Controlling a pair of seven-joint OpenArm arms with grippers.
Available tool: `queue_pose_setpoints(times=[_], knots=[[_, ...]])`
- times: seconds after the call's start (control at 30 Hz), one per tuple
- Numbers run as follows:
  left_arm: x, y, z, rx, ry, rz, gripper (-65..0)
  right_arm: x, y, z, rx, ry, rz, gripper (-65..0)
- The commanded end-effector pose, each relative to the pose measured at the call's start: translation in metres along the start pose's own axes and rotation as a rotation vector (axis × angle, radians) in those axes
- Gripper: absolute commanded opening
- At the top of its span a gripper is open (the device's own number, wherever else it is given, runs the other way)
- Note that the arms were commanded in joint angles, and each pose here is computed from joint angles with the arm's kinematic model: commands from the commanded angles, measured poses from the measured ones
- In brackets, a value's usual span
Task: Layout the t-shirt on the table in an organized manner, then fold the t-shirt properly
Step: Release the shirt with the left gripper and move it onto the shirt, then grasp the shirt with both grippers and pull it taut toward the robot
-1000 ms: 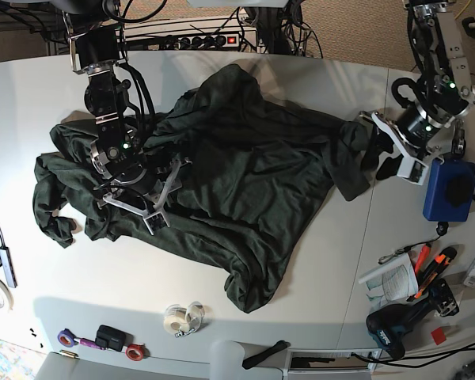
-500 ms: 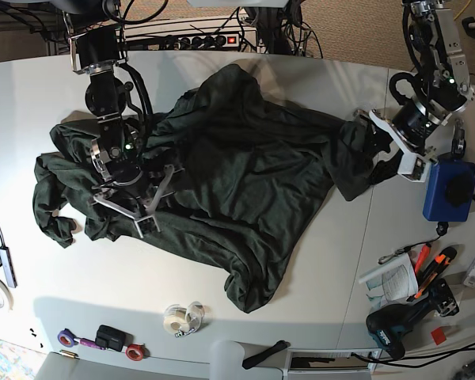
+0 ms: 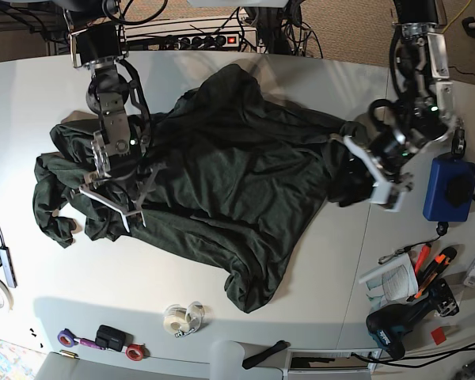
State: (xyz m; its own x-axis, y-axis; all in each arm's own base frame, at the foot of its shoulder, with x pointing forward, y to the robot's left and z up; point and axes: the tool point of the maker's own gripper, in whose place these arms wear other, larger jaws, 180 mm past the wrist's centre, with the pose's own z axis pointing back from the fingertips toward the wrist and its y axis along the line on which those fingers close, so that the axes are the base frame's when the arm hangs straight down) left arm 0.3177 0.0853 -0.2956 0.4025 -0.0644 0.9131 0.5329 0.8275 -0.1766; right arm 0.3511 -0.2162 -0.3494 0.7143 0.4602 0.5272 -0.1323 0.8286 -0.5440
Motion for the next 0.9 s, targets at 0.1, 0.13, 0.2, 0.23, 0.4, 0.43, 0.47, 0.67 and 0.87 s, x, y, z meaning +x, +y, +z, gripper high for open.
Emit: queue_pose_setpoints(times=[0.1,0.13,0.2,0.23,0.4,0.43,0.47,0.67,0.87], knots=[[0.013,-0.030,-0.027,-0.099,-0.016,-0.087,-57.5,-0.015,-0.008,-0.003,-0.018,0.020,-0.063,-51.8],[0.013,-0.035,-0.033,-0.116,-0.009,-0.100,-57.5,-0.020,-0.009,-0.003,-0.017,0.023,-0.079,-56.3],[0.013,-0.042,-0.045,-0.143,0.003,-0.111,-57.5,-0.028,-0.015,-0.004,-0.028,0.040,-0.101,-63.0],[0.012,-0.042,-0.051,-0.144,0.012,-0.105,-57.6,-0.031,-0.019,-0.004,-0.033,0.047,-0.111,-65.0],[-0.007,-0.043,-0.075,-0.171,0.092,-0.094,-64.2,-0.039,-0.020,-0.006,0.007,0.062,-0.171,-65.0],[-0.014,-0.042,-0.080,-0.177,0.116,-0.088,-64.2,-0.039,-0.021,-0.006,0.009,0.062,-0.180,-65.0],[-0.021,-0.042,-0.084,-0.183,0.141,-0.084,-64.2,-0.039,-0.023,-0.006,0.006,0.060,-0.186,-65.0],[-0.049,-0.026,-0.104,-0.176,0.229,-0.053,-64.2,-0.046,-0.019,-0.022,0.014,0.080,-0.196,-65.0],[-0.031,-0.014,-0.111,-0.142,0.210,-0.085,-64.4,-0.063,0.005,-0.071,0.100,0.176,-0.179,-65.0]])
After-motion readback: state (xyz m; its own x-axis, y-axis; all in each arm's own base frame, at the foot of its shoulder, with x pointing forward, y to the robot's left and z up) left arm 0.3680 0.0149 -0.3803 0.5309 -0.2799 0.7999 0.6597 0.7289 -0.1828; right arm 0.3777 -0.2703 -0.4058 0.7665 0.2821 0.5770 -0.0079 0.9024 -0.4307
